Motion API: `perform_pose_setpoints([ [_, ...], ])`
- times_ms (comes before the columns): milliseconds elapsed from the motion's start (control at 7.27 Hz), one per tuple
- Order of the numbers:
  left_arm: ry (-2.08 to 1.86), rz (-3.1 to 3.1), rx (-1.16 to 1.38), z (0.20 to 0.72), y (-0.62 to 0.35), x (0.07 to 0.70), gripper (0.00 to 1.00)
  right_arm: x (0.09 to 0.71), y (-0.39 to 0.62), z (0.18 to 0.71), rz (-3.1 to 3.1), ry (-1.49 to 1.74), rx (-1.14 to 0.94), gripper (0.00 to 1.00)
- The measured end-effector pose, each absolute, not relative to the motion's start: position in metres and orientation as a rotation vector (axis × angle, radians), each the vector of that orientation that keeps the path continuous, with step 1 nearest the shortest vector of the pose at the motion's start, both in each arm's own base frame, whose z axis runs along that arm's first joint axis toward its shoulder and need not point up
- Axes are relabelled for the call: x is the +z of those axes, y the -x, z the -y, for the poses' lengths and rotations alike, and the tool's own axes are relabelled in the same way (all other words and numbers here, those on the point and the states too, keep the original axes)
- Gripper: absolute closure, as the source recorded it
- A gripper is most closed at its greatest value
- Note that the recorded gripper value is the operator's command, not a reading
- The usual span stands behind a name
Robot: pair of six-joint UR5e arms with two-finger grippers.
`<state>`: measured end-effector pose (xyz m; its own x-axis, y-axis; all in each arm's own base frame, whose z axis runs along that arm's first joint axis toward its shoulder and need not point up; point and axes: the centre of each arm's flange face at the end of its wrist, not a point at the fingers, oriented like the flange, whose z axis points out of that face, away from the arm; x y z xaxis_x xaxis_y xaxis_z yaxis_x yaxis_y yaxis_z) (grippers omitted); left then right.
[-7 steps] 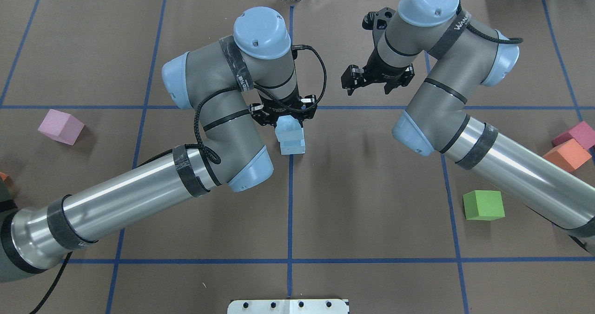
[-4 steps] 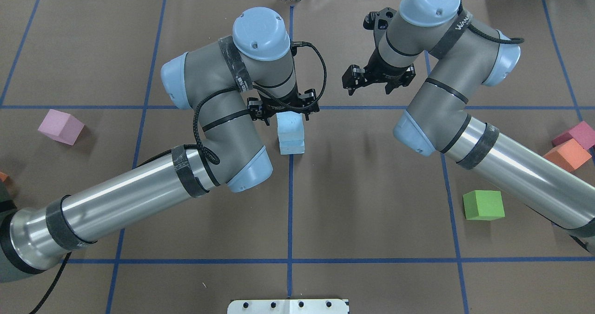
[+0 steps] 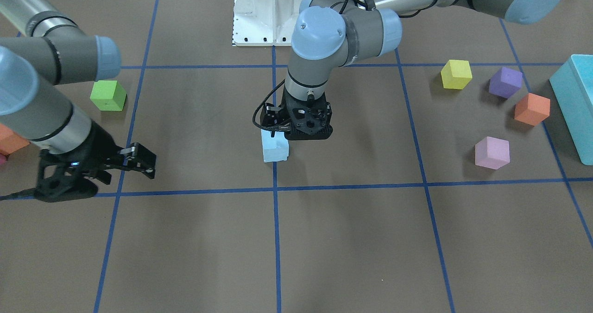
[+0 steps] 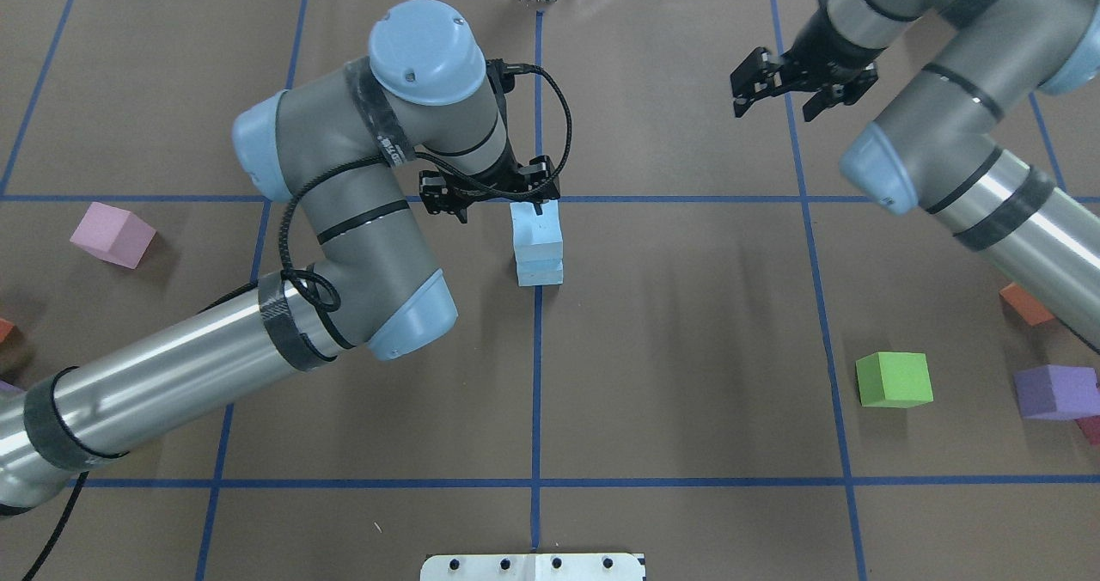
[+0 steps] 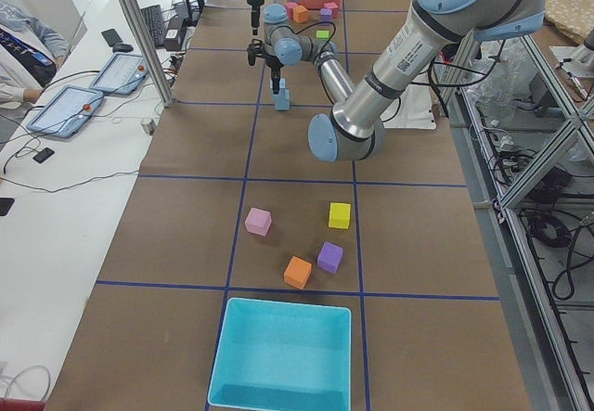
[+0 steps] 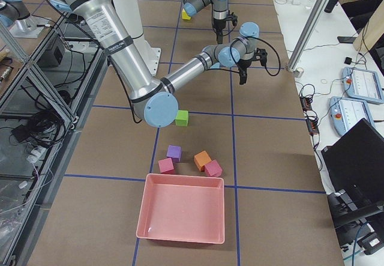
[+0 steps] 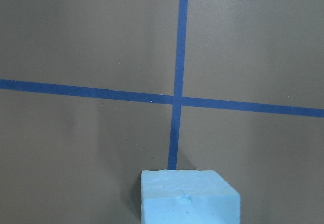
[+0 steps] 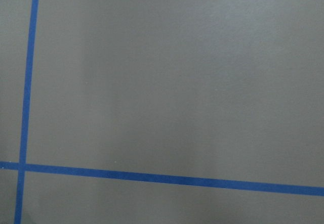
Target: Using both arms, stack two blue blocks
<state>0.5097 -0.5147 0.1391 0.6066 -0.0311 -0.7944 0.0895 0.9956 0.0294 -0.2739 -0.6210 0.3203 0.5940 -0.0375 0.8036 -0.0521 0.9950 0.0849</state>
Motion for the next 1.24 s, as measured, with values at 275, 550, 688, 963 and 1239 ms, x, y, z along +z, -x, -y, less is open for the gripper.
perform_pose_setpoints([
  [275, -0.155, -0.86, 0.033, 0.534, -0.434, 0.147, 0.0, 0.35, 0.197, 0.616, 0.926, -0.153, 0.04, 0.0],
  [550, -0.223, -0.838, 0.174, 0.572, -0.308, 0.209, 0.0, 0.374, 0.153, 0.594, 0.861, -0.242, 0.001, 0.0],
  [688, -0.25, -0.821, 0.226, 0.589, -0.246, 0.247, 0.0, 0.392, 0.132, 0.587, 0.828, -0.253, 0.002, 0.0],
  [963, -0.26, -0.781, 0.275, 0.601, -0.135, 0.334, 0.0, 0.455, 0.068, 0.556, 0.779, -0.222, 0.049, 0.0],
  [1239, -0.203, -0.803, 0.3, 0.595, -0.044, 0.441, 0.0, 0.507, 0.022, 0.515, 0.742, -0.2, 0.016, 0.0],
])
